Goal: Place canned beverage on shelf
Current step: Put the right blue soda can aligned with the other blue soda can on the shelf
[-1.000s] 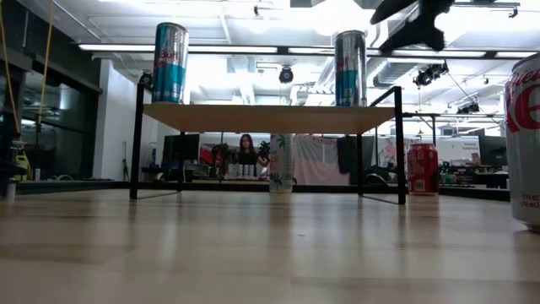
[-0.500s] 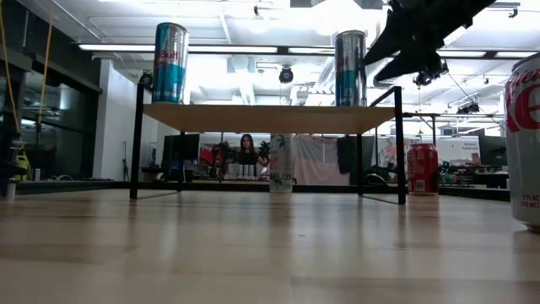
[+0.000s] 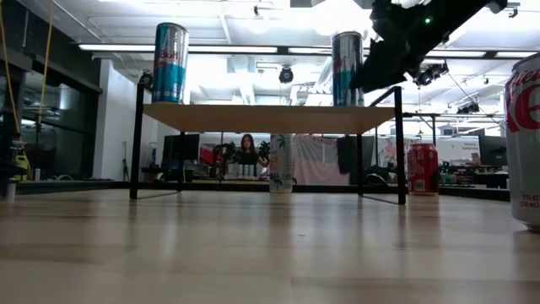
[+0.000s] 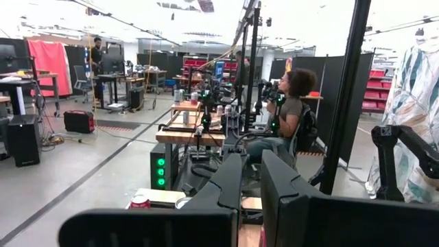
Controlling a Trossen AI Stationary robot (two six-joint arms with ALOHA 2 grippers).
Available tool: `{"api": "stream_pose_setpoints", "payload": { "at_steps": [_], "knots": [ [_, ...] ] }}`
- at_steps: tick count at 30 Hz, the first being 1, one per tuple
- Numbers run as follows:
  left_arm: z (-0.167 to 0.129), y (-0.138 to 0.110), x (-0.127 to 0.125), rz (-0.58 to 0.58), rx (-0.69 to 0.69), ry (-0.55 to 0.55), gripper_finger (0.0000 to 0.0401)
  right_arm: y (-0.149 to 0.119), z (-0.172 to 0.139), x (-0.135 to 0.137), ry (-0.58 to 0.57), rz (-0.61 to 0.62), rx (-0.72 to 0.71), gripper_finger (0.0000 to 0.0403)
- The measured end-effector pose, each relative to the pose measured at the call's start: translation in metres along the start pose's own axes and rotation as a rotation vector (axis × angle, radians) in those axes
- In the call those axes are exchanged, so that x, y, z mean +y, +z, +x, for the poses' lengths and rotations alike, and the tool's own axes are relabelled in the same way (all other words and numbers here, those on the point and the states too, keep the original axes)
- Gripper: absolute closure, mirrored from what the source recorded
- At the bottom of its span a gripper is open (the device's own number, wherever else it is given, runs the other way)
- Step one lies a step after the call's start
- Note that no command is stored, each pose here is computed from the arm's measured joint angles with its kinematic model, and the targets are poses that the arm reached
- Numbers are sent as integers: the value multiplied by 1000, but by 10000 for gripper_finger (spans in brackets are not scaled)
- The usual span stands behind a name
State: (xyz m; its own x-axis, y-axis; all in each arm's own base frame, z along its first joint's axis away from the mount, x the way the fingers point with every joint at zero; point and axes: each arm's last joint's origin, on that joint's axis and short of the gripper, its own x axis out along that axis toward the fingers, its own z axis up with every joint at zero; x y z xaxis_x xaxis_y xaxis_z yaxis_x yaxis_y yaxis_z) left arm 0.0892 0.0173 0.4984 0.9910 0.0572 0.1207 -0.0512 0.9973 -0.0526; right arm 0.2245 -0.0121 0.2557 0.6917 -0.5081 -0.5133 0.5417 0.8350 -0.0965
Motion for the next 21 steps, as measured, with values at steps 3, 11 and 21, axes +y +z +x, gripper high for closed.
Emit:
{"api": "stream_pose_setpoints", "payload": {
  "at_steps": [3, 11, 21],
  "knots": [
    [-1, 0, 0, 0, -2, 0, 401, 3, 4, 3, 7, -13, -26, 146],
    [-1, 0, 0, 1, -1, 0, 401, 9, 12, 6, -42, 5, -102, 147],
    [-1, 0, 0, 1, -3, -2, 401, 15, 26, 8, -41, 79, -150, 155]
  ]
}}
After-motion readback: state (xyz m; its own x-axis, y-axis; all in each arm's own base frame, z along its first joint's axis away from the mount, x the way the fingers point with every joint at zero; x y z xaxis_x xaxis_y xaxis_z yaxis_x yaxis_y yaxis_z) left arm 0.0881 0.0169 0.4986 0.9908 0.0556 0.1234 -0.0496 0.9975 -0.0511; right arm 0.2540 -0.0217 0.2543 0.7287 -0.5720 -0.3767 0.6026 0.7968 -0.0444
